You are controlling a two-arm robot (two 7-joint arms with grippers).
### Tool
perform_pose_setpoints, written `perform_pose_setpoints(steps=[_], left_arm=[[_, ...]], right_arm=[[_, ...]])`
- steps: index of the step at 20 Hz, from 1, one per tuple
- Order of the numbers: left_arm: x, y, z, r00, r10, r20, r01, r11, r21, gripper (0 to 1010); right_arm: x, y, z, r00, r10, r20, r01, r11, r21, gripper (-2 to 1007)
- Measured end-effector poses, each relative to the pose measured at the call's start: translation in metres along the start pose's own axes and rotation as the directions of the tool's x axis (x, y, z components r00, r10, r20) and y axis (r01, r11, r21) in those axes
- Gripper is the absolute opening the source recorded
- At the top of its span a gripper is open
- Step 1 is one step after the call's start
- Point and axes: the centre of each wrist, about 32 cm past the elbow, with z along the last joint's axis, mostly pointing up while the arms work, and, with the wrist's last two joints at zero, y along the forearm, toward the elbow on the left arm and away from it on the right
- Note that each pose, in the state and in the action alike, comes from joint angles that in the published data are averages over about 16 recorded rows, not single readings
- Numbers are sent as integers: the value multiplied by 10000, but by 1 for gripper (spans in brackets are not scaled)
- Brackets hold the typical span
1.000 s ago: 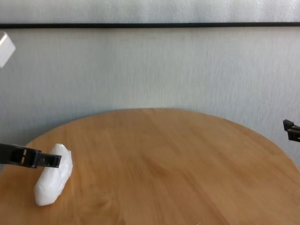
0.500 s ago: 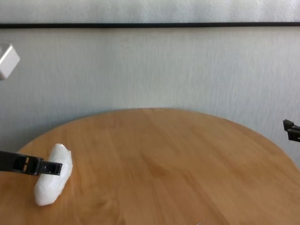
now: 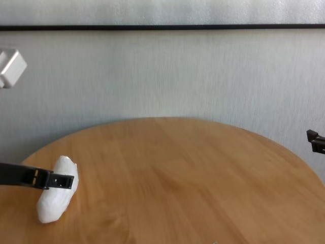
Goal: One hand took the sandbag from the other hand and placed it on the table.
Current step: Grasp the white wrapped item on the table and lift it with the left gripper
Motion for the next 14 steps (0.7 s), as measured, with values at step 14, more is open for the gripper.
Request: perform_pose_setpoints(steps=[14], left_arm=[[38, -106, -48, 9997, -117, -201, 124, 9993, 349, 1001]], right_arm=[[0, 0, 0, 10000, 0, 0, 0, 10000, 0, 1001]])
